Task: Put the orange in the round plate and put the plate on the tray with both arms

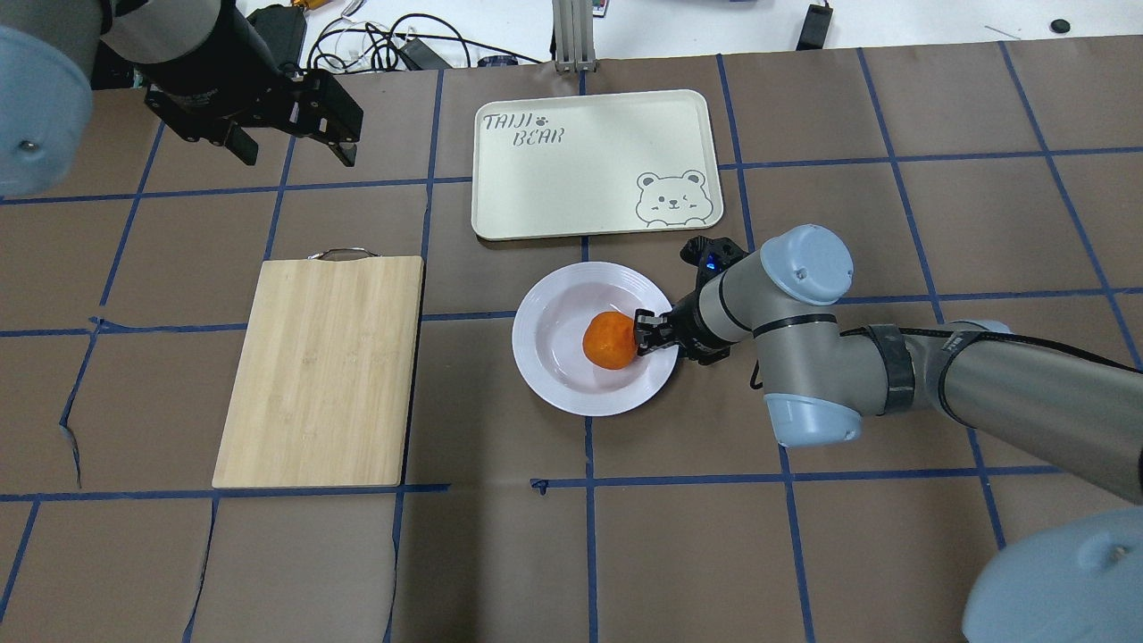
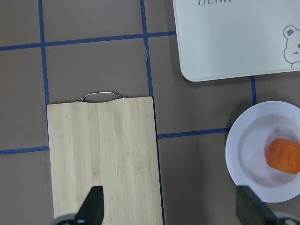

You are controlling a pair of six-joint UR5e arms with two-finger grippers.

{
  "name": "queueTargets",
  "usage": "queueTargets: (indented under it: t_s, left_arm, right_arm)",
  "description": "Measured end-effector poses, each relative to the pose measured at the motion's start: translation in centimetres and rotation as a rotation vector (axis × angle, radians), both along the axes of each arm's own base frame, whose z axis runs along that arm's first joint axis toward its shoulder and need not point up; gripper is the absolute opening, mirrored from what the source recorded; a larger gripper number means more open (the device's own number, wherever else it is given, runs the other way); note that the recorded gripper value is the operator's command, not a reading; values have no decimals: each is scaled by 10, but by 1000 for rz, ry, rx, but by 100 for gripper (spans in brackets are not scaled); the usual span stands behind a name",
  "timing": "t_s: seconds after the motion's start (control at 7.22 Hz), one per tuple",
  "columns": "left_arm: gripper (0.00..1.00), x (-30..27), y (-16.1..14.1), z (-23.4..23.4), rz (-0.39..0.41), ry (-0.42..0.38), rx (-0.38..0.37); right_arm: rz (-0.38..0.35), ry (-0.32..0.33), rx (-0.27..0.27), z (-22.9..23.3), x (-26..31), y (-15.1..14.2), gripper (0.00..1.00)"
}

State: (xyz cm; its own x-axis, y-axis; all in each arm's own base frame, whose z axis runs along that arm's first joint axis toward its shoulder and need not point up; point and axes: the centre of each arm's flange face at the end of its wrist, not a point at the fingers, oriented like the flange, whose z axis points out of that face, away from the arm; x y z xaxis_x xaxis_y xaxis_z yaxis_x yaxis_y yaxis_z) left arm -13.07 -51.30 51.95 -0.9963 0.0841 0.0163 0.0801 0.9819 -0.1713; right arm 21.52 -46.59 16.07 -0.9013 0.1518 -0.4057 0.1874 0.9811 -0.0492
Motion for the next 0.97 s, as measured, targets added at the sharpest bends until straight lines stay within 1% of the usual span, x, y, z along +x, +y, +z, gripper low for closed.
queueTargets:
  t_s: [0.14,0.42,0.69,0.97]
  left_arm:
    - [100,0,0,-1,0,0,2]
    - [100,0,0,-1,0,-1,1]
    - [100,1,0,-2,-1,-1,3]
    - [100,1,1,-3,-1,-1,5]
  right_arm:
    - [-15,-5,4,2,2,-1,0]
    - [-29,-7,3,7,8,-3,0]
    - [-25,-4,-3,10,13,-2,0]
    - [-29,24,-13,15,11,-7,0]
